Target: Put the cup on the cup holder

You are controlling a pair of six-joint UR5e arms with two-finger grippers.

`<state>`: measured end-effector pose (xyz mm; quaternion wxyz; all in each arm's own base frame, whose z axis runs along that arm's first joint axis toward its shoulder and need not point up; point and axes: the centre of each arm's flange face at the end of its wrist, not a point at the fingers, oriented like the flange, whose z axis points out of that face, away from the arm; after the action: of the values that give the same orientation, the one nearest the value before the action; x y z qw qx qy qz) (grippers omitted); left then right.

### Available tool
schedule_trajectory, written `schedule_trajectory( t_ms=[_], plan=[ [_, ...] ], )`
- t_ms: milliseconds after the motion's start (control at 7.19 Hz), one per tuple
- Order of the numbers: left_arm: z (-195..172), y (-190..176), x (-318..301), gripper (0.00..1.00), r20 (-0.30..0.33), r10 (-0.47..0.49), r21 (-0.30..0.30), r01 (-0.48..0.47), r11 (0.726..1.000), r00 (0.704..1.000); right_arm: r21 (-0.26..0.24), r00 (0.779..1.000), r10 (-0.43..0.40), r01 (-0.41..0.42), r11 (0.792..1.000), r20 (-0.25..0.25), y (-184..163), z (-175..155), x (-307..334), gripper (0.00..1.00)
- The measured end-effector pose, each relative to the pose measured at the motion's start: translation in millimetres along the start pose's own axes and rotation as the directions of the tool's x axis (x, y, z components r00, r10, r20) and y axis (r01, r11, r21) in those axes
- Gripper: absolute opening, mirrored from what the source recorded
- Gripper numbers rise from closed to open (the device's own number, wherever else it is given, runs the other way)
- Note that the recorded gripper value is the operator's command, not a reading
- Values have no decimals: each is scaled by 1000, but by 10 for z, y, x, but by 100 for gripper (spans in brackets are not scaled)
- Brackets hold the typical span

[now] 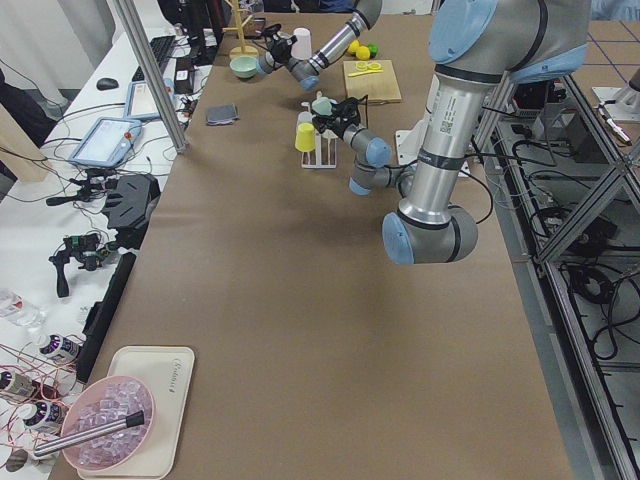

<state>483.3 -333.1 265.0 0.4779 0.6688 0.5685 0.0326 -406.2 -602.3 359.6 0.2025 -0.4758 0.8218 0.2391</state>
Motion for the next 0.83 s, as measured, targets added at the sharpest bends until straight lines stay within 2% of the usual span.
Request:
schedule_trajectory(
  t_ms=[417, 835],
  plan=[
    [-6, 81, 110, 0, -10, -11, -12, 11, 1000, 1000, 0, 1000, -6, 6, 1000, -18, 83, 91, 240, 2],
    [-23, 166, 182, 0, -15, -17, -27, 17, 1000, 1000, -21, 997, -3, 2, 1000, -71, 118, 90, 409, 2]
  ],
)
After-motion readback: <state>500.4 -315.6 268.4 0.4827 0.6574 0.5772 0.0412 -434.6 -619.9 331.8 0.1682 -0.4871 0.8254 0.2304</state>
